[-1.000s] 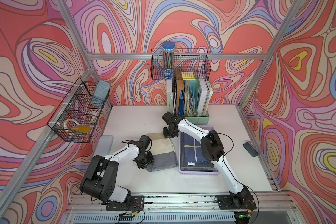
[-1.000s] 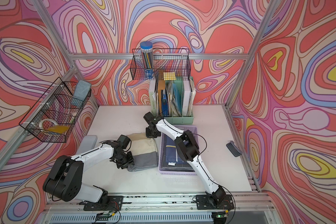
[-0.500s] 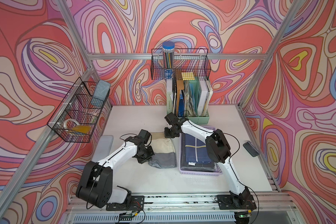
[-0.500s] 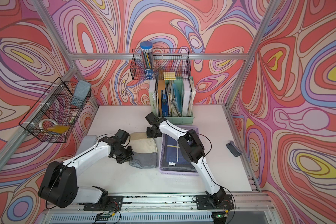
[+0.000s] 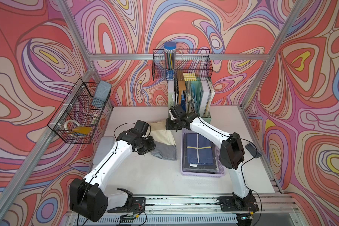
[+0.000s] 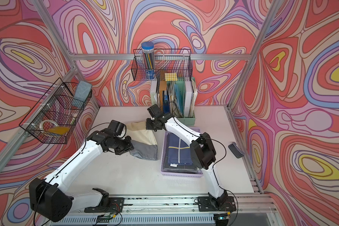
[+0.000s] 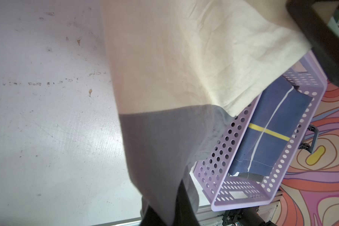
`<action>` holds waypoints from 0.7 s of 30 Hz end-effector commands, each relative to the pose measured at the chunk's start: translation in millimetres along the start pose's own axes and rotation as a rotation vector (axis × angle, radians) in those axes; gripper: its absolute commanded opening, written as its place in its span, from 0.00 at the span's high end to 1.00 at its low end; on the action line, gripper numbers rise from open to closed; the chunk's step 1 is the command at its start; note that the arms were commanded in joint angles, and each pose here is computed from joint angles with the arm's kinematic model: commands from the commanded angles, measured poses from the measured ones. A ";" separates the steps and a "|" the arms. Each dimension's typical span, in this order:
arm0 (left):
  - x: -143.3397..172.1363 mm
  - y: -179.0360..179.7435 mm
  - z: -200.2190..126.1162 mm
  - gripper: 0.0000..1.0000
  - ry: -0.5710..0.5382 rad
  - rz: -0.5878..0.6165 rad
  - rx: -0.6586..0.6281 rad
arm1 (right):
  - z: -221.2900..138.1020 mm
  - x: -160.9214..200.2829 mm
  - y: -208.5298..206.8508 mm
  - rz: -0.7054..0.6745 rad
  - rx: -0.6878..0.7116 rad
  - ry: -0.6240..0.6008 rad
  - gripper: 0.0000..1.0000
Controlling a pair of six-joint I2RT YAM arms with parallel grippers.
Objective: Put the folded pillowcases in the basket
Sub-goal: Place the pillowcase in the basket.
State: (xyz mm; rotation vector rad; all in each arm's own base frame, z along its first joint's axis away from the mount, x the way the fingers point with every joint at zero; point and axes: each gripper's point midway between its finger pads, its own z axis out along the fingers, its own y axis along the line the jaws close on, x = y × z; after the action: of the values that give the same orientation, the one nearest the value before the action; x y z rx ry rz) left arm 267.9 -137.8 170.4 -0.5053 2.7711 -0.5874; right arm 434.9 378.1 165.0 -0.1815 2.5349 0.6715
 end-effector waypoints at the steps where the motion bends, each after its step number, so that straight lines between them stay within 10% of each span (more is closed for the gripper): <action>1: -3.5 -29.4 -24.5 1.00 -0.025 0.056 0.051 | -47.6 -21.9 10.7 -0.014 0.004 -0.097 1.00; 10: 10.3 -100.5 -50.8 1.00 -0.026 0.194 0.187 | -118.4 -33.7 13.2 -0.018 0.024 -0.190 1.00; 21: 61.7 -189.4 -1.6 1.00 0.102 0.390 0.327 | -203.1 3.1 -64.9 0.038 0.252 -0.222 1.00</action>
State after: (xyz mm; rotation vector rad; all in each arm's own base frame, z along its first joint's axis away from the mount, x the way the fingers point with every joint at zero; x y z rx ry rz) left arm 259.9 -290.8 222.8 0.0532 2.7583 -0.8412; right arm 367.5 260.9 283.7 -0.0411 2.3868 0.4704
